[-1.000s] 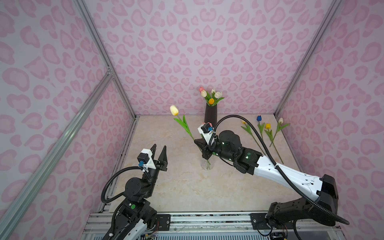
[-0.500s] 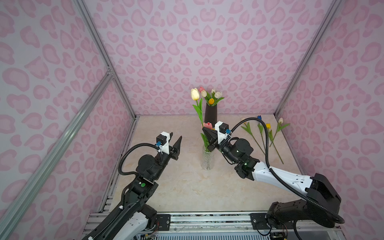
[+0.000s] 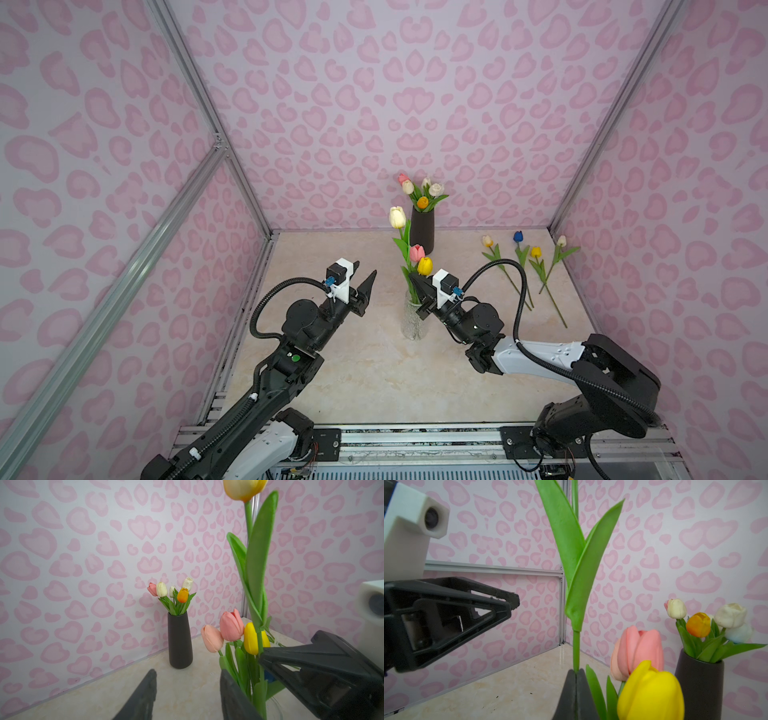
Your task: Arrange the flowers into the vase
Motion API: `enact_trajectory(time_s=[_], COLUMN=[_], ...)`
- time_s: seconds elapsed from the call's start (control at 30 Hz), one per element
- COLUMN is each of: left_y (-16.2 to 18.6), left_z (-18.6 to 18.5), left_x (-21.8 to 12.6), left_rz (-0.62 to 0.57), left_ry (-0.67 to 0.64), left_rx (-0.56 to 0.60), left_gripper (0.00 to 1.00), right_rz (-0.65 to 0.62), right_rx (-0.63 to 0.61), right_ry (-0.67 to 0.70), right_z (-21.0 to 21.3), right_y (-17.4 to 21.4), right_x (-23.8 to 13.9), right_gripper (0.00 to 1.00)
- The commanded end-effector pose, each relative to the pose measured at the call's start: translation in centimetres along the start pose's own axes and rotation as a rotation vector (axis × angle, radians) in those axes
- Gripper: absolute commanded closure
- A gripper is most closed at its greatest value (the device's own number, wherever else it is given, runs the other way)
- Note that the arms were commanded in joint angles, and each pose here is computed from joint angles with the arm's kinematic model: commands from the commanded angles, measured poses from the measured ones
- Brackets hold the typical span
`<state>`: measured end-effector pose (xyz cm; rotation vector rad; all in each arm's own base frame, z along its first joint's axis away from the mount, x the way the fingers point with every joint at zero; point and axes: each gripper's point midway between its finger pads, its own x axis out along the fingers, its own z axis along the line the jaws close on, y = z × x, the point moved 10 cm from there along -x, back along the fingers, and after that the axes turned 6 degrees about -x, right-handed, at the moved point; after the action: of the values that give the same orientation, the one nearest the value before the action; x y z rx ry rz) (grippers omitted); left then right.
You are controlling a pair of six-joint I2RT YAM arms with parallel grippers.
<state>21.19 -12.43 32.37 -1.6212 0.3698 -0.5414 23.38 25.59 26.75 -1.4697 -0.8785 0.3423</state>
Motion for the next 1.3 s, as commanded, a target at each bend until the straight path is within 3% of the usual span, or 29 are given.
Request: enact_trajectory(time_s=[0.0, 0.03, 0.17, 0.23, 0.47, 0.67, 0.77, 0.83, 0.93, 1.0, 1.17, 1.27], left_y=[-0.1, 0.0, 0.5, 0.6, 0.7, -0.7, -1.4, -1.3, -0.2, 0.8, 2.8, 3.7], left_z=[-0.1, 0.0, 0.0, 0.1, 0.1, -0.6, -1.6, -2.9, -4.4, -5.1, -6.3, -6.5], left_x=[-0.1, -0.1, -0.2, -0.2, 0.1, -1.0, -2.0, -2.6, -3.2, -3.7, -5.3, -5.9], left_rz=[-0.025, -0.023, -0.009, -0.008, 0.0, -0.052, -0.07, -0.051, 0.048, 0.121, 0.23, 0.289], left_ry=[0.009, 0.006, -0.001, -0.005, 0.0, 0.076, 0.184, 0.343, 0.474, 0.515, 0.632, 0.645], left_rx=[0.013, 0.013, 0.017, 0.02, 0.032, 0.037, 0.049, 0.057, 0.046, 0.035, -0.011, -0.03], left_gripper=[0.48, 0.48, 0.47, 0.47, 0.47, 0.42, 0.33, 0.21, 0.12, 0.1, 0.02, 0.0], right_rz=[-0.075, -0.075, -0.076, -0.068, -0.04, 0.024, 0.201, 0.298, 0.458, 0.548, 0.946, 1.195], right_rx=[-0.017, -0.017, -0.028, -0.029, -0.041, -0.056, 0.014, 0.047, 0.038, 0.131, 0.298, 0.327], right_ry=[0.004, 0.001, -0.001, -0.007, -0.009, 0.005, 0.141, 0.222, 0.398, 0.53, 0.768, 0.772], right_z=[0.0, 0.0, 0.1, 0.1, 0.1, -0.5, -4.0, -6.8, -11.5, -15.9, -24.9, -28.2], right_y=[-0.3, -0.2, 0.3, 0.2, -0.8, -6.4, -8.9, -9.8, -10.5, -10.2, -4.3, 1.0], right_x=[-0.5, -0.7, -1.3, -1.5, -2.7, -3.4, -2.4, -2.2, -3.3, -4.6, -7.1, -7.6], right_gripper=[1.0, 1.0, 0.71, 0.63, 0.55, 0.54, 0.53, 0.53, 0.52, 0.5, 0.52, 0.54])
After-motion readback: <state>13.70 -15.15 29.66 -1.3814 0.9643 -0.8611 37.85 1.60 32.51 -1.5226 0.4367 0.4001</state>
